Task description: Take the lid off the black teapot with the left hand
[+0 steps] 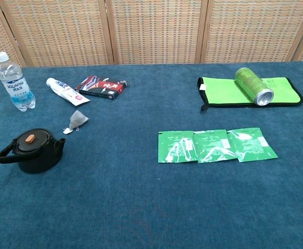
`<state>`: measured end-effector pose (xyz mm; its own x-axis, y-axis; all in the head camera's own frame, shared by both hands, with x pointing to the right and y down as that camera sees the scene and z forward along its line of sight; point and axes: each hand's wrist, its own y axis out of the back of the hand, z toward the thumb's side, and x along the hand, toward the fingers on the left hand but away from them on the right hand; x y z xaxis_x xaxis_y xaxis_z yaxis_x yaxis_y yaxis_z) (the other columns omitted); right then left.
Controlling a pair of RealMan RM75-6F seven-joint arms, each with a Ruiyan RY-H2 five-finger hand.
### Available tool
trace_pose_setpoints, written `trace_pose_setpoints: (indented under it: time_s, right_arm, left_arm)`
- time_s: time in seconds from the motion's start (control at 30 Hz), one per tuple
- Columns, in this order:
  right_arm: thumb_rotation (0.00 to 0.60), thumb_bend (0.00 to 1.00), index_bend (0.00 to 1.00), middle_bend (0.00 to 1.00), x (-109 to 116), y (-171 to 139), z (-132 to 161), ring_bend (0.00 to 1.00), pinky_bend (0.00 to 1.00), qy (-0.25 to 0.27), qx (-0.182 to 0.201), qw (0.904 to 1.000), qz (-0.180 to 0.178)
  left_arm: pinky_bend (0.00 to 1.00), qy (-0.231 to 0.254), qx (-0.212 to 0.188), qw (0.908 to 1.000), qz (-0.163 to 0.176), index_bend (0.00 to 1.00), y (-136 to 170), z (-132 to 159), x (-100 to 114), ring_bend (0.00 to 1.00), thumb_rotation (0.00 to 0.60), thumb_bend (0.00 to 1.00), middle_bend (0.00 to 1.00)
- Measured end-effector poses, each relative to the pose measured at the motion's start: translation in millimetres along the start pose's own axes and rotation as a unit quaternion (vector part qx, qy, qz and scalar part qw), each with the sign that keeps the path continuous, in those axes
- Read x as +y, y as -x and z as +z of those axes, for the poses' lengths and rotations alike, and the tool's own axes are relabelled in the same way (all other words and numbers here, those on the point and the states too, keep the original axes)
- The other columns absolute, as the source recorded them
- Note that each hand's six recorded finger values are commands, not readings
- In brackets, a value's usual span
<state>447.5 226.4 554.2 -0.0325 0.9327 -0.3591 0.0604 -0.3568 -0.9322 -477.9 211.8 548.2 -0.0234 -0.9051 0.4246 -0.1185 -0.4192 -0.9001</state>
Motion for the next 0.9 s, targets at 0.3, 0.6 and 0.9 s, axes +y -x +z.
trace_pose_setpoints:
  time_s: [0.3, 0.6, 0.9]
  right_arm:
    - [0.600, 0.00, 0.00, 0.00, -1, -1, 1, 0.00, 0.00, 0.001, 0.002, 1.0000, 0.004]
    - [0.600, 0.00, 0.00, 0.00, -4, 2, -1, 0.00, 0.00, 0.002, -0.001, 0.9999, 0.010]
    - [0.600, 0.00, 0.00, 0.00, -6, 4, -8, 0.00, 0.00, 0.003, -0.010, 0.9998, 0.014]
  left_arm:
    - [0.00, -0.002, -0.003, 1.0000, -0.008, 0.00, -1, 1, -4, 0.00, 0.600, 0.19, 0.00]
    - [0.00, 0.055, -0.125, 0.9878, -0.075, 0.00, -36, 63, -29, 0.00, 0.600, 0.94, 0.00]
    - [0.00, 0.078, -0.263, 0.9514, -0.140, 0.00, -64, 155, -58, 0.00, 0.600, 0.96, 0.00]
